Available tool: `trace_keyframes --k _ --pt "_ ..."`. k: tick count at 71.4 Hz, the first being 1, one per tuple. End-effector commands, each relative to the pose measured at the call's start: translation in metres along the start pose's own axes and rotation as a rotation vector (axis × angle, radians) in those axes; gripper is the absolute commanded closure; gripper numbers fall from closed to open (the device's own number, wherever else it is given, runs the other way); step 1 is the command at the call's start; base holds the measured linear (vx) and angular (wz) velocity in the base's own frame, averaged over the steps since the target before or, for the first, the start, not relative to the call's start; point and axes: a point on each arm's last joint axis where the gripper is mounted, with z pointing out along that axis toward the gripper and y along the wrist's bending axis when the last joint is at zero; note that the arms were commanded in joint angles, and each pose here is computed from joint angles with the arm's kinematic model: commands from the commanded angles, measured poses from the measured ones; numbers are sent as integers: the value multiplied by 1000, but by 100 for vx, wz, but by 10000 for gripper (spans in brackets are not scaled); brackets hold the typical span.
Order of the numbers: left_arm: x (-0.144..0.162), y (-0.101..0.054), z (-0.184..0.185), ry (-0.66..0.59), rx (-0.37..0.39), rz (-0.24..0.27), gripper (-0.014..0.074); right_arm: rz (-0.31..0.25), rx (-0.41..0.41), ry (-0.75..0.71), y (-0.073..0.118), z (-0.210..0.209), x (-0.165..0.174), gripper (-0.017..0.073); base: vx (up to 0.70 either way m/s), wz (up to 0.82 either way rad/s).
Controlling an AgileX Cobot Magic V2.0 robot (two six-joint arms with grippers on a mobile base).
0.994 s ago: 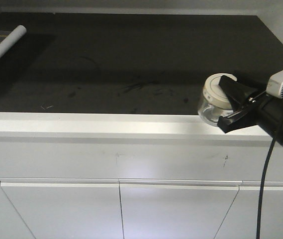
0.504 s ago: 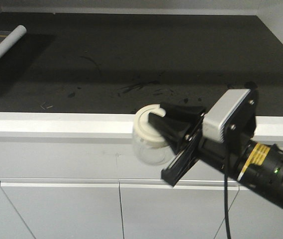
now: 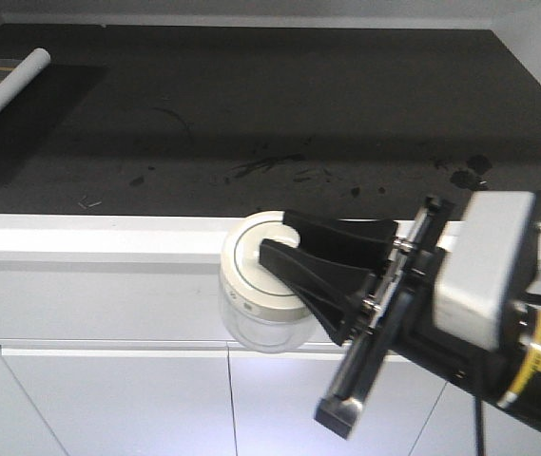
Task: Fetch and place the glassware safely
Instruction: 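Lift the jar and pull it out toward the robot with right gripper, then hold the jar in the right gripper beside the bench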
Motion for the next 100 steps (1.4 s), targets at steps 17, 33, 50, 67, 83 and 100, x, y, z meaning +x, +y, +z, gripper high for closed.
trace_keyframes --k 17,33,50,67,83,100 --pt "-15 0 0 -96 6 -15 601 17 -17 -90 11 -27 0 563 0 0" --pt "-15 0 0 -96 6 -15 601 21 -33 -127 12 -28 -3 563 0 0" --pt "-15 0 0 -96 6 -15 601 21 -31 -124 12 -28 -3 563 0 0" --pt "-15 0 0 -96 6 -15 601 21 -31 -124 12 -28 -3 563 0 0" --pt "-15 0 0 -96 6 -15 601 21 -31 -124 12 -28 -3 563 0 0" --pt "-15 0 0 -96 6 -15 601 21 -31 -124 12 -28 -3 563 0 0"
